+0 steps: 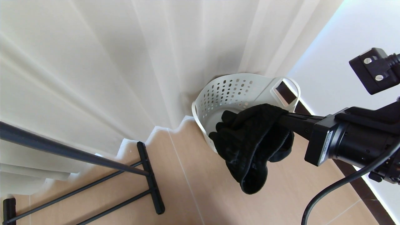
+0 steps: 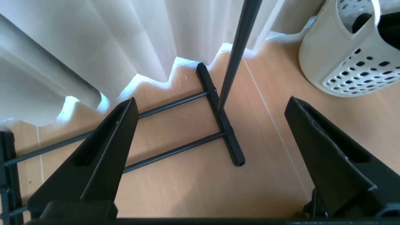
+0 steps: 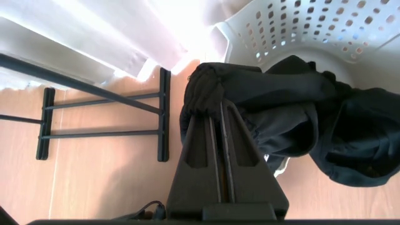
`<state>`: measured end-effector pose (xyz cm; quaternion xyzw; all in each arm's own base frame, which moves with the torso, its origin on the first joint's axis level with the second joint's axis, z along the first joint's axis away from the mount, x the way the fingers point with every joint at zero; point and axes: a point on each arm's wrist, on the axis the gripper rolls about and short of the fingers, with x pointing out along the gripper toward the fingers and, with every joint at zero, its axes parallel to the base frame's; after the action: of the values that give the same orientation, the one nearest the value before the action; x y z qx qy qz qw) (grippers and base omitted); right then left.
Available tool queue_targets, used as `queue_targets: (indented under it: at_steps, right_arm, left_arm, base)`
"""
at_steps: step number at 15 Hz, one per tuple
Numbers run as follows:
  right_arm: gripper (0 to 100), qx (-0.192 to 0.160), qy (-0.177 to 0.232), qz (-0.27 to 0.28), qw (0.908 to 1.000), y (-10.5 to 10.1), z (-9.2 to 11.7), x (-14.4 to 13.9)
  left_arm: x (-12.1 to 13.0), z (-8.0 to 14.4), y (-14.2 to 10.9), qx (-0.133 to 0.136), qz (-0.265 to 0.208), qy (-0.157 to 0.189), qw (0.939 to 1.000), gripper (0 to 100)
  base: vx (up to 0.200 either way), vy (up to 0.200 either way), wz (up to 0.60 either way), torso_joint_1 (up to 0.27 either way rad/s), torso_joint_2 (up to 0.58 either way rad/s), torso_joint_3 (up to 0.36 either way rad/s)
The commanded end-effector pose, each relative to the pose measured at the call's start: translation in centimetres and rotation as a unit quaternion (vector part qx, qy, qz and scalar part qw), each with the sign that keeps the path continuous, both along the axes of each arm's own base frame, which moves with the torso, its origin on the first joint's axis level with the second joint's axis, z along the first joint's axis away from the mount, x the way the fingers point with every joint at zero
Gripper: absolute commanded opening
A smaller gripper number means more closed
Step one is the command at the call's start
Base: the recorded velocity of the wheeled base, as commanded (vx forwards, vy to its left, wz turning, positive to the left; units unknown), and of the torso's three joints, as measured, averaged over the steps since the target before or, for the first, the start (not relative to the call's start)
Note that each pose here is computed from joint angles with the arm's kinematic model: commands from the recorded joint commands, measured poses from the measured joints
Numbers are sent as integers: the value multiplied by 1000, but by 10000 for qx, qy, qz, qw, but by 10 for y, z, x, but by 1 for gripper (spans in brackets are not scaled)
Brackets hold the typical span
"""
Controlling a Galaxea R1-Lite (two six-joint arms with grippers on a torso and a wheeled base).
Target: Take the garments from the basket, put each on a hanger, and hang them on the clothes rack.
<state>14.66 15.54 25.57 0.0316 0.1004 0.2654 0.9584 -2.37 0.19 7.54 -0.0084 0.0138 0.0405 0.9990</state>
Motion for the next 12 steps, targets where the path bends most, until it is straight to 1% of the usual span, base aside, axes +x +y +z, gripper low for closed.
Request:
queue_targets:
  at_steps: [1,9,12]
  right_arm:
    - [0,-21,11,-30,10000,1,0,1]
    - [0,-44,31,-30,10000,0,-3,1]
    - [0,-182,-19,-5,9998,-1,-6,0]
  left_arm:
    - [0,0,0,-2,2,4,10000,100]
    - [0,0,0,-1,10,4,10000,100]
    - [0,0,0,-1,10,4,10000,100]
  base:
    - [0,0,0,2,2,198]
    - [0,0,0,-1,3,203]
    - [0,0,0,4,-3,188]
